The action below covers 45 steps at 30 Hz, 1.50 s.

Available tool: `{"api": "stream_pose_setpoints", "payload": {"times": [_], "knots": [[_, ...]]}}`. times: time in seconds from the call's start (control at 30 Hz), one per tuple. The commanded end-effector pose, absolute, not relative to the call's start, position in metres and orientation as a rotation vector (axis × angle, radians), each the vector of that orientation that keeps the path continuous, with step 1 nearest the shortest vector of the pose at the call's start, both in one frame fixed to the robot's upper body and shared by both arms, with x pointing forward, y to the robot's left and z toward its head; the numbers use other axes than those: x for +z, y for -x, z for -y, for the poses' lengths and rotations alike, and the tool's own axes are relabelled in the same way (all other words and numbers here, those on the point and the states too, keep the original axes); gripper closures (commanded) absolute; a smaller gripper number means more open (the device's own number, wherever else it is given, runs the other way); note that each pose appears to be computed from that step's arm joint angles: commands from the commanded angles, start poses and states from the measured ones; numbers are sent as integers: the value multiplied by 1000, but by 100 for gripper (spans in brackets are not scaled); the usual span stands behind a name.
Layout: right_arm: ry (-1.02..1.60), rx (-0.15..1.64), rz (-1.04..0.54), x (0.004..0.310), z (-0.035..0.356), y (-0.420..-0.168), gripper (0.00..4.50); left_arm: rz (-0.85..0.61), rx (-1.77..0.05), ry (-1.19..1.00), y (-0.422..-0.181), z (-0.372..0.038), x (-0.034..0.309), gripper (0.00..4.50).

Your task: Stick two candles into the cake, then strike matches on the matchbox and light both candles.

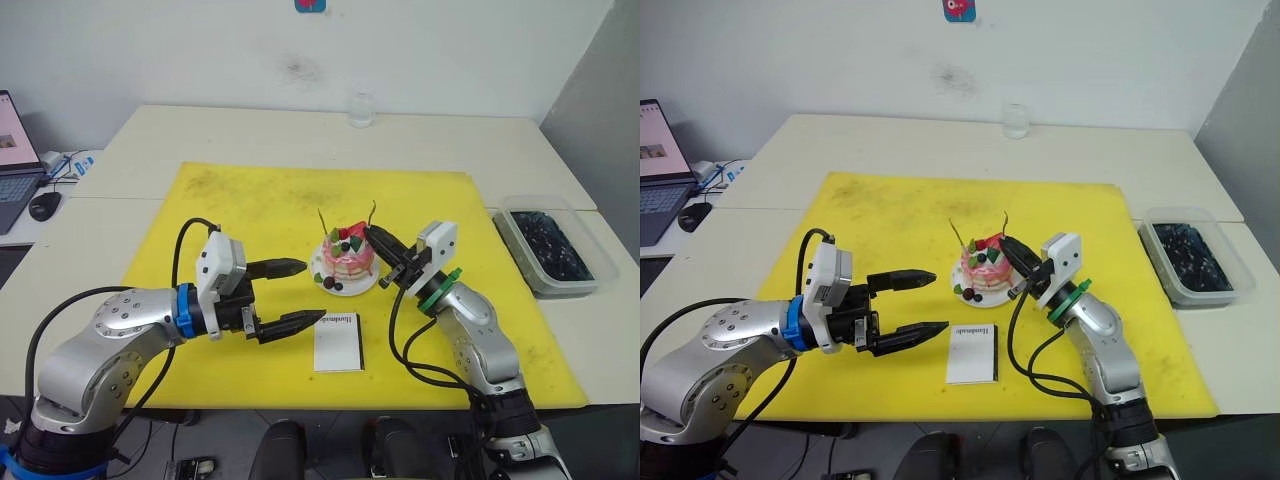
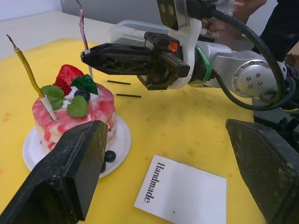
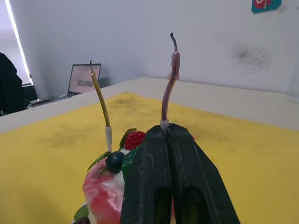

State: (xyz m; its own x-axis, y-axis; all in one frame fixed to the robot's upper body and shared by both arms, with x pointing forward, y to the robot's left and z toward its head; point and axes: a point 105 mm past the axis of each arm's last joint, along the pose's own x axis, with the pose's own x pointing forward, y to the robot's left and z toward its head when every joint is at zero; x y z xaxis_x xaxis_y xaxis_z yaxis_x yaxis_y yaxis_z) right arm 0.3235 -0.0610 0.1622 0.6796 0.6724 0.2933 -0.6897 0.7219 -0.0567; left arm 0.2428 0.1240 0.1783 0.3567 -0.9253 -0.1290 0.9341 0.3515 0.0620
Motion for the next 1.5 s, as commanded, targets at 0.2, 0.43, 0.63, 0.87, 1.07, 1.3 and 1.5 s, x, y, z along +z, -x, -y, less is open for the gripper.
{"api": "stream_pose_setpoints", "payload": {"times": [0.2, 0.43, 0.63, 0.87, 1.07, 1.3, 1.5], "knots": [[-50, 742, 381, 176, 58, -318, 446, -41, -1223, -153, -242, -123, 182, 0], [-20, 735, 325, 160, 59, -322, 446, -40, -1226, -151, -242, -122, 181, 0], [-24, 723, 347, 162, 61, -321, 446, -41, -1231, -151, -241, -120, 179, 0], [-42, 695, 388, 169, 64, -319, 446, -41, -1237, -153, -241, -120, 179, 0], [-26, 688, 352, 159, 64, -321, 446, -39, -1242, -151, -241, -119, 179, 0], [-19, 685, 323, 149, 62, -321, 446, -37, -1243, -154, -242, -119, 179, 0], [-35, 681, 293, 141, 61, -321, 446, -37, -1245, -154, -242, -119, 179, 0]]}}
